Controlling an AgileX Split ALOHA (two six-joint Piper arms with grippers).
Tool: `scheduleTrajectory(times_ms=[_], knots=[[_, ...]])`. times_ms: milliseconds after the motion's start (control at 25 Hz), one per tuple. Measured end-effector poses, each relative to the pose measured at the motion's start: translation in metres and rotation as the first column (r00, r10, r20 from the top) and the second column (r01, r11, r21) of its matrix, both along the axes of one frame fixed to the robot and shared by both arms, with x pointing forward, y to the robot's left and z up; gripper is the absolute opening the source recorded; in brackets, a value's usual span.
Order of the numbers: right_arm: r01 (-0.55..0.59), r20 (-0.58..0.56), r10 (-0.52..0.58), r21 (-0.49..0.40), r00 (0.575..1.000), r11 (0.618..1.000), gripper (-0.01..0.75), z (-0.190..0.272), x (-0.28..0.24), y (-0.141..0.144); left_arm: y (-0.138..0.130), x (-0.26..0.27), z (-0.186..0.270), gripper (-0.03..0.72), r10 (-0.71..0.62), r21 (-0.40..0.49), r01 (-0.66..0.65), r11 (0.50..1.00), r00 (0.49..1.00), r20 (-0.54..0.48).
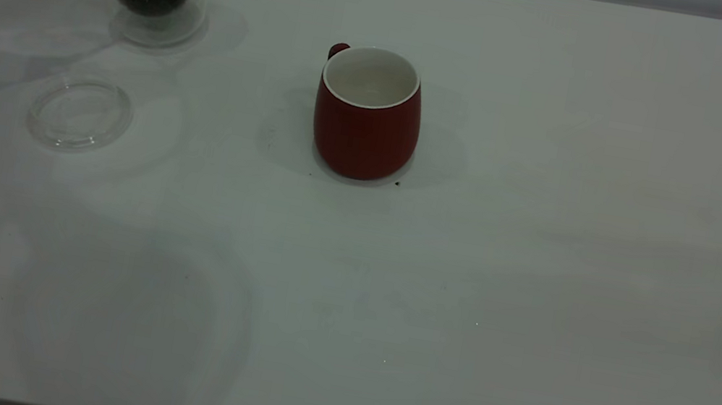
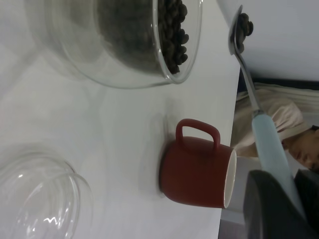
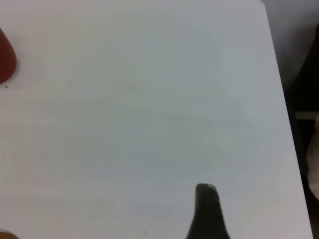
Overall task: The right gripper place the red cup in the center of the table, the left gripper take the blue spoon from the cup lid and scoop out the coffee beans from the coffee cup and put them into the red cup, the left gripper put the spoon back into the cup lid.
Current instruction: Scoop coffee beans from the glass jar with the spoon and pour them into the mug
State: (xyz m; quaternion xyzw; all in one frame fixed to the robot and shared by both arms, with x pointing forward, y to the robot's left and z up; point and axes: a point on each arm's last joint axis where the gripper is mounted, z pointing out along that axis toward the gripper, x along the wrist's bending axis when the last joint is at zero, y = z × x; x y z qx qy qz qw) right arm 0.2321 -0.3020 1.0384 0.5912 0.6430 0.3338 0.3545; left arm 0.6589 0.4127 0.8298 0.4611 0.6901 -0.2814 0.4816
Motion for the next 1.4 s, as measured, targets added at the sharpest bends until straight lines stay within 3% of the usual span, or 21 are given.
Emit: scheduleTrajectory(times_ms=[520, 1400], knots=[[0.000, 0.000, 0.000, 0.000, 1.000, 1.000, 0.590, 0.000, 0.000, 0.000, -0.009, 0.001, -0.001, 0.126, -0.037, 0.011, 0.037, 0.999, 0.999, -0.008], [0.000, 0.000, 0.000, 0.000, 1.000, 1.000, 0.590, 0.000, 0.000, 0.000, -0.110, 0.012, -0.003, 0.126, -0.280, 0.019, 0.280, 0.960, 0.960, -0.029]])
